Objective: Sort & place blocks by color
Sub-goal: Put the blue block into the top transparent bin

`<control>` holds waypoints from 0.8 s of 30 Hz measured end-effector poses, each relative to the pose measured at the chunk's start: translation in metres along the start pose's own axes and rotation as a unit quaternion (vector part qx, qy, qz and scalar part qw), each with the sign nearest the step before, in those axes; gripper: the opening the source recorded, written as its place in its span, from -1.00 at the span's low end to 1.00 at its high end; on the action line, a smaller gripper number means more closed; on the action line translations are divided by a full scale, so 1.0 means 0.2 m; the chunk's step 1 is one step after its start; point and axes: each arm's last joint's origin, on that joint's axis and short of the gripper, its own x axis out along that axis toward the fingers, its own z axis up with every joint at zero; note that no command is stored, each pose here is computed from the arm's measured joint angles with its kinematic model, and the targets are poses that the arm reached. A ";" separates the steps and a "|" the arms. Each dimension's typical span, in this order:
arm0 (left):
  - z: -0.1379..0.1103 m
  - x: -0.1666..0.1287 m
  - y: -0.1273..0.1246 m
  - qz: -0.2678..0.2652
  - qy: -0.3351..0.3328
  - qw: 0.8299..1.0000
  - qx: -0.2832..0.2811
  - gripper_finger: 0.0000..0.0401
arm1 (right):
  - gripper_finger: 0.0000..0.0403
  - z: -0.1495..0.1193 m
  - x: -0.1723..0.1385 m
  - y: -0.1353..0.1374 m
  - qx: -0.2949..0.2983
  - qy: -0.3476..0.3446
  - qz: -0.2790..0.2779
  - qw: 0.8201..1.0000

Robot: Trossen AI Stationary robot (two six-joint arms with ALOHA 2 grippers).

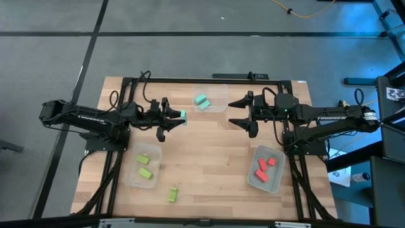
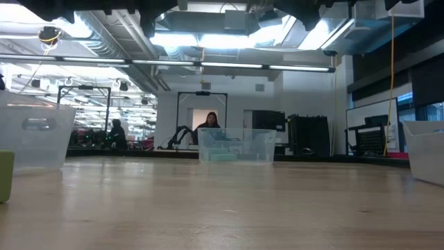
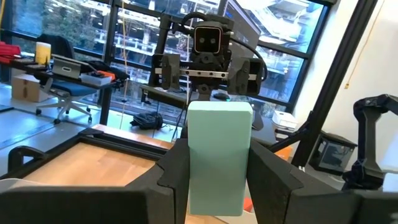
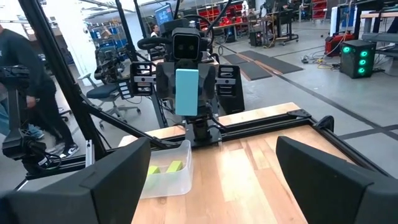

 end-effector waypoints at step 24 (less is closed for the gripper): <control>-0.02 0.40 0.53 0.130 0.241 0.959 0.068 -0.43 | 0.74 0.00 0.00 0.00 0.006 -0.003 -0.001 1.000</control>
